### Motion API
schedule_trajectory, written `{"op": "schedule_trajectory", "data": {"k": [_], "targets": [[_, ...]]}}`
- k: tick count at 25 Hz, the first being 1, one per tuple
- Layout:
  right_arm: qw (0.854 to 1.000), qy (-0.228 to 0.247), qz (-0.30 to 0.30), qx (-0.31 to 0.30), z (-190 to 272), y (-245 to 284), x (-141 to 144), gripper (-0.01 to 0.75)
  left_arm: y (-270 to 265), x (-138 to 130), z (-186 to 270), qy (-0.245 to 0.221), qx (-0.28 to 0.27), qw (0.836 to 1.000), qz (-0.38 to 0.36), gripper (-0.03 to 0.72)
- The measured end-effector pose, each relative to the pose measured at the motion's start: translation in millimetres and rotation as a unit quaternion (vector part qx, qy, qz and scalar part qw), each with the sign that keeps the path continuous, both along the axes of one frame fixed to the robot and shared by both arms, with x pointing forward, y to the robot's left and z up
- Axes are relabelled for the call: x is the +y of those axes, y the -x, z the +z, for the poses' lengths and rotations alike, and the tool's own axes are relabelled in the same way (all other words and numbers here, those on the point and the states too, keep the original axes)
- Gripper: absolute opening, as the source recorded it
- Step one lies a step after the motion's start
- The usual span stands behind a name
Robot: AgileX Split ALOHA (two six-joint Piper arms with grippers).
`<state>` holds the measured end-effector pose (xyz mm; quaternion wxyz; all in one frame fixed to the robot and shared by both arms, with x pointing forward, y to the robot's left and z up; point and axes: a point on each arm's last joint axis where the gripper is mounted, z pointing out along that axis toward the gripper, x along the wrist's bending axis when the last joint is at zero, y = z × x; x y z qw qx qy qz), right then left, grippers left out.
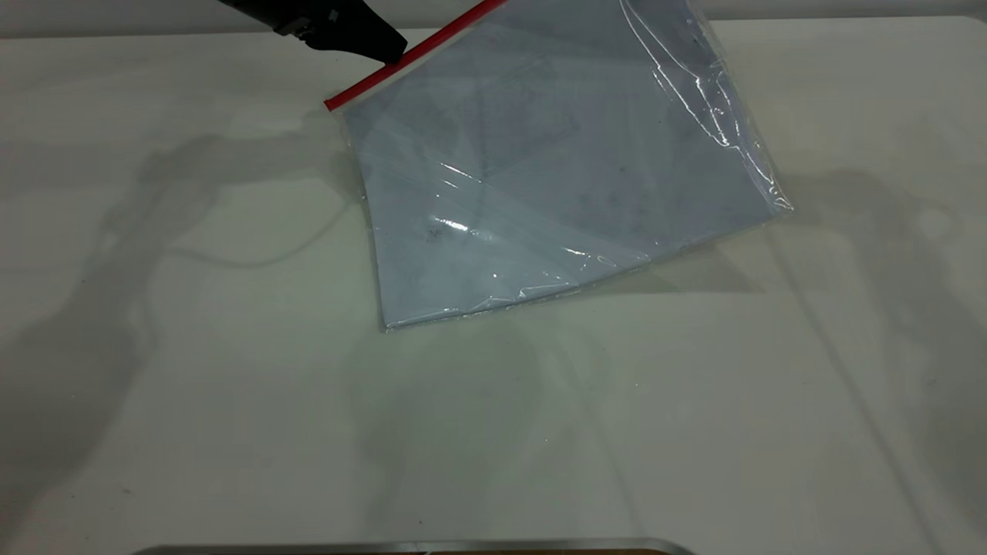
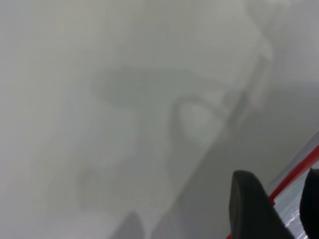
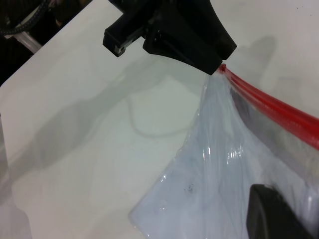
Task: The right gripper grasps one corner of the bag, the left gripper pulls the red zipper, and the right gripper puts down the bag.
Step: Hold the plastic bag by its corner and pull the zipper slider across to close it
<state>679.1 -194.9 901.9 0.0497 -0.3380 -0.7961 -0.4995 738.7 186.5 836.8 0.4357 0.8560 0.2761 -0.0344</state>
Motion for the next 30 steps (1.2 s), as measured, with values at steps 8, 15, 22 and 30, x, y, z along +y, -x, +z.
{"op": "schedule_trajectory", "data": {"k": [8,15,22,30], "targets": [[1.0,0.001,0.001,0.0,0,0,0,0.033,3,-6,-12,-0.001,0.01,1.0,-0.005,0.304],[1.0,-0.001,0.004,0.001,0,1,0,0.033,4,-6,-13,-0.004,0.012,1.0,-0.011,0.166],[1.0,-0.003,0.006,0.002,0,1,1,0.033,3,-5,-15,-0.025,0.007,1.0,-0.009,0.053],[1.0,-0.011,0.003,-0.002,2,1,4,0.033,3,5,-21,-0.074,0.018,0.997,-0.002,0.053]]}}
